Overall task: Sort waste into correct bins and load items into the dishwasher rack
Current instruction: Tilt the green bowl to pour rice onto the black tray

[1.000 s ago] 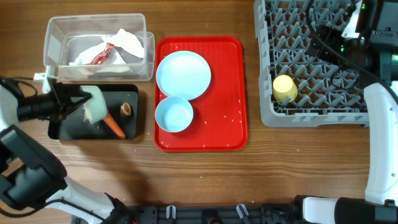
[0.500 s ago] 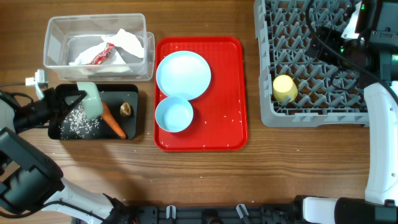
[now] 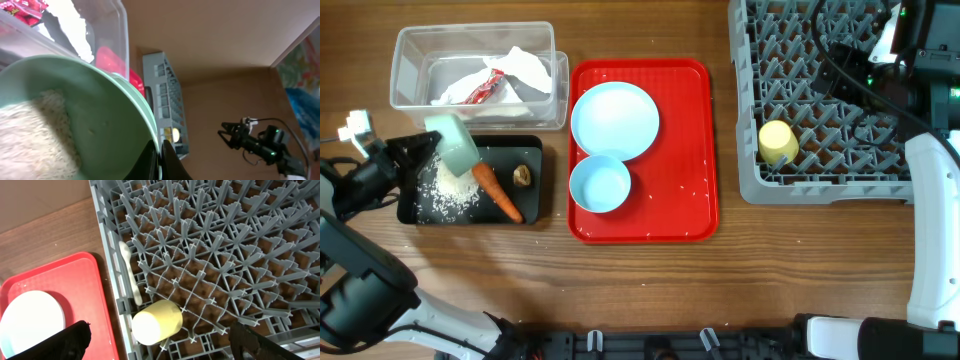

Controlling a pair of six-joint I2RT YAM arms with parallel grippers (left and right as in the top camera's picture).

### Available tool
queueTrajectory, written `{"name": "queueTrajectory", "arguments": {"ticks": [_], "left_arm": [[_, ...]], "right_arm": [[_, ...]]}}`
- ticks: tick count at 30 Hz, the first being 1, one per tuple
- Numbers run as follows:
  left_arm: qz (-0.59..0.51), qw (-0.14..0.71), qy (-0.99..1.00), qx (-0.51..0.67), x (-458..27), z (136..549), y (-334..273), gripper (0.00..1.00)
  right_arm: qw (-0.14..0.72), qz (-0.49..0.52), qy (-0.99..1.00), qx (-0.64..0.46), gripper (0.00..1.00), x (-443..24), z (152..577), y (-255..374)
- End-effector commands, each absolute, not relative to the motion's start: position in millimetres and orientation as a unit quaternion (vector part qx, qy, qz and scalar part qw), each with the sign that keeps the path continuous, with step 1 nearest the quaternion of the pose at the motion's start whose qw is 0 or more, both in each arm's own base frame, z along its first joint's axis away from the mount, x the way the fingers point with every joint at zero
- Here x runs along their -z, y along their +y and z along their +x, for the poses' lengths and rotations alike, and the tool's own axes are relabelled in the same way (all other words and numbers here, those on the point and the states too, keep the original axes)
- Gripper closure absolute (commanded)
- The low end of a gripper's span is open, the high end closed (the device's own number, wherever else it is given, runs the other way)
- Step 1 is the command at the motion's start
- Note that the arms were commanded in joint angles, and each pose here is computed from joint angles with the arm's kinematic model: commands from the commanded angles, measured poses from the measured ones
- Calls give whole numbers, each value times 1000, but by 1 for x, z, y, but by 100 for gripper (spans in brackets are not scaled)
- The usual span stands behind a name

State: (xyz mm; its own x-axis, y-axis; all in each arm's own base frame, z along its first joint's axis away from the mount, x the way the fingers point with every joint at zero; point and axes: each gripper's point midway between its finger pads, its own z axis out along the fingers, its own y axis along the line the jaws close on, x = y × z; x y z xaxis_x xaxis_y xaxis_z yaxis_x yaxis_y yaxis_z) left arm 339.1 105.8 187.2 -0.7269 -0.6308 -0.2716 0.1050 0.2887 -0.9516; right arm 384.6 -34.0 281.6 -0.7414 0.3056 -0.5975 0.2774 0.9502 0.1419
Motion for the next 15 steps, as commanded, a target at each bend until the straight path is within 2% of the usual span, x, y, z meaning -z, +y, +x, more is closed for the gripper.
{"name": "queueTrajectory", "arguments": {"ticks": [1, 15], "left_arm": [[-186, 348, 707, 587, -202, 338, 109, 96], [-249, 365, 660, 608, -218, 327, 135, 96]], "right_arm": [[314, 157, 936, -11, 9, -274, 384, -38], [309, 157, 938, -11, 8, -273, 382, -38]]}}
